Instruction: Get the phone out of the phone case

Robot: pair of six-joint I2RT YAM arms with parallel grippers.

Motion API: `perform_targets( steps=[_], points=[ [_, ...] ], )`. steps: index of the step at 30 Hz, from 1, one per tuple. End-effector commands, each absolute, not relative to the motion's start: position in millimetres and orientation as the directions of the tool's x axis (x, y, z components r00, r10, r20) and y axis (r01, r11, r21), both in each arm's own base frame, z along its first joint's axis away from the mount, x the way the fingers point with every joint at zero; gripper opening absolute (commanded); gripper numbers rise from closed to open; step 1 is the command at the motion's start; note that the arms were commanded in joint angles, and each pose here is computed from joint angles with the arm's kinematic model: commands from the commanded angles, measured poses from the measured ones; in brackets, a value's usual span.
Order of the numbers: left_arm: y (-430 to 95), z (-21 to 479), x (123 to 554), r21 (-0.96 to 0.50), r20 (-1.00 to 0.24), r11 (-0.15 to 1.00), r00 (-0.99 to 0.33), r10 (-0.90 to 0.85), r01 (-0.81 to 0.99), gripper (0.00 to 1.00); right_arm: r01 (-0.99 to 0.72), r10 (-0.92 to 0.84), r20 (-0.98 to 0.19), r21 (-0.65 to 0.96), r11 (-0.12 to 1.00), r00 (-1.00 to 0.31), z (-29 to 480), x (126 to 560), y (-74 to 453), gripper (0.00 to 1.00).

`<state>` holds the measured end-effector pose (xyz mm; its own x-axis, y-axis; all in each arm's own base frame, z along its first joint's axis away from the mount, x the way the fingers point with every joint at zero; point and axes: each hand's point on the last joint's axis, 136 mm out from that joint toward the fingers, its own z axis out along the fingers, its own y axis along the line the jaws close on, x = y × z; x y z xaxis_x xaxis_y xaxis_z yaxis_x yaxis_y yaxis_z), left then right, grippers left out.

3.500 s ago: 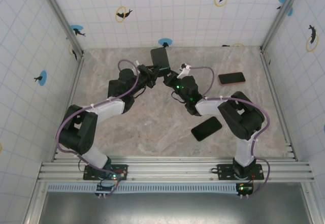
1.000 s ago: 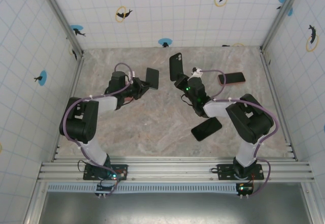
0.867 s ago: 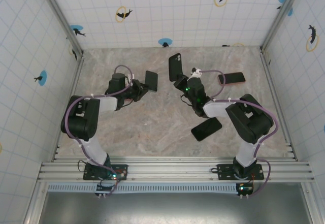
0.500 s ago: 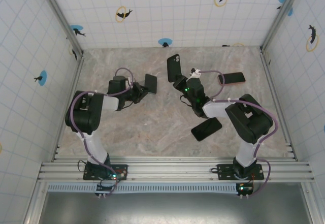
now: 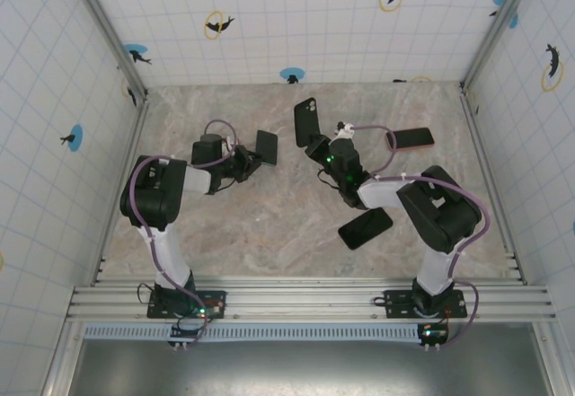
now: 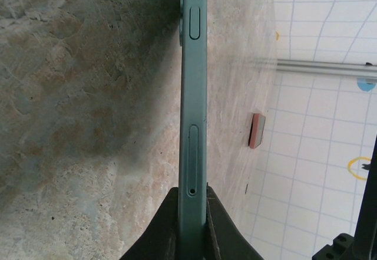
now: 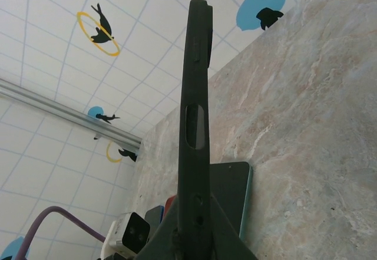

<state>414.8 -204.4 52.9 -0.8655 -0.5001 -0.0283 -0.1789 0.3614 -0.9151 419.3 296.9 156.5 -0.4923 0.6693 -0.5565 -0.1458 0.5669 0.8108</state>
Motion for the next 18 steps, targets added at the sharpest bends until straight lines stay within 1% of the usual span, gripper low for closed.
perform_targets(
  steps=[1,5,11,18],
  points=[
    [-204.5,58.6,422.5,-0.924,-0.047,0.352,-0.87,-0.49,-0.149,0.18,-0.141,0.67,-0.55,0.814,0.564,-0.499,149.5,419.4,301.0,0.0],
    [-202.9,54.3,418.2,-0.916,-0.033,0.363,-0.87,-0.492,-0.171,0.22,-0.14,0.665,-0.551,0.812,0.567,-0.504,147.4,420.3,302.5,0.0],
    [-200.7,52.4,412.6,-0.91,-0.022,0.369,-0.867,-0.498,-0.189,0.23,-0.14,0.659,-0.551,0.811,0.569,-0.512,144.3,421.4,305.5,0.0],
    [-195.9,44.1,405.2,-0.884,-0.017,0.412,-0.864,-0.503,-0.222,0.26,-0.139,0.655,-0.55,0.81,0.57,-0.519,141.3,421.9,308.3,0.0]
  ],
)
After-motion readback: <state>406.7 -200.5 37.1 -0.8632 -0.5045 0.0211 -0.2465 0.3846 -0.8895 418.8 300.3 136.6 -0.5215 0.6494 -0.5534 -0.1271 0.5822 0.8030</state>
